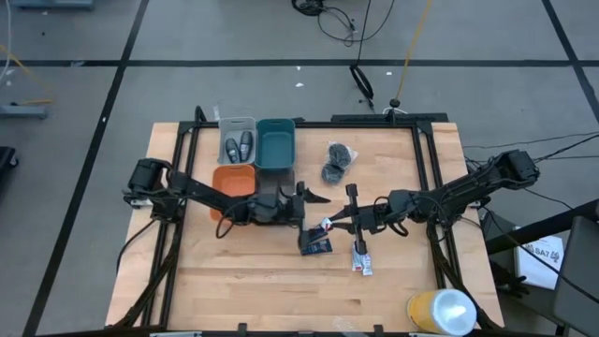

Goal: Pick & Place Travel size toiletries
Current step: Put the right white toothpaste into the orange bin

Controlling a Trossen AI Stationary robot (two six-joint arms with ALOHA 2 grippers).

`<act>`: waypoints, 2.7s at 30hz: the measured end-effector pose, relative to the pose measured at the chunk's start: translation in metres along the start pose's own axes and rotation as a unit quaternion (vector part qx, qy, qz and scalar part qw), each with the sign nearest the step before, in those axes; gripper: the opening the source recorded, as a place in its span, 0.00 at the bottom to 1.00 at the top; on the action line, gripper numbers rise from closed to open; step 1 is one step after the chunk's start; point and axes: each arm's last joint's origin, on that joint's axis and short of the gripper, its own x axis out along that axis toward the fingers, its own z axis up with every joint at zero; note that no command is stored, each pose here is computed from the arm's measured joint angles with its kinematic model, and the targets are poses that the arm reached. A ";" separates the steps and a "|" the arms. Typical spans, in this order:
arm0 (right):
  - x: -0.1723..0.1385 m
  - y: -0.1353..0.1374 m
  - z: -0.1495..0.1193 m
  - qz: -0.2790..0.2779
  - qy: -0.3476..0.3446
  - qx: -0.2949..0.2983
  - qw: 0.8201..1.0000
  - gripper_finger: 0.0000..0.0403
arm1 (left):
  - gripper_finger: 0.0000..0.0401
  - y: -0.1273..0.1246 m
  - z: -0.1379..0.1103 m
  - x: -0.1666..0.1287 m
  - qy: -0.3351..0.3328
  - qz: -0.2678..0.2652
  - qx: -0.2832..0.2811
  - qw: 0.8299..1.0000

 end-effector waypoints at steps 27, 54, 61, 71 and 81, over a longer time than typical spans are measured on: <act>0.000 0.000 0.000 -0.001 -0.002 0.005 1.000 0.03 | 0.57 0.007 0.004 0.001 -0.026 -0.029 0.001 0.999; -0.022 -0.005 0.014 -0.020 0.045 0.030 0.998 0.54 | 0.02 0.007 0.044 -0.035 0.071 0.077 0.031 0.994; -0.036 -0.007 0.015 -0.011 0.087 0.057 0.995 0.55 | 0.05 0.002 0.053 -0.088 0.197 0.215 -0.006 0.957; -0.043 -0.008 0.017 -0.007 0.103 0.066 0.992 0.52 | 0.04 0.008 0.013 -0.163 0.243 0.353 -0.132 0.894; -0.043 -0.008 0.017 -0.009 0.102 0.065 0.993 0.52 | 0.06 0.023 -0.034 -0.207 0.287 0.433 -0.252 0.817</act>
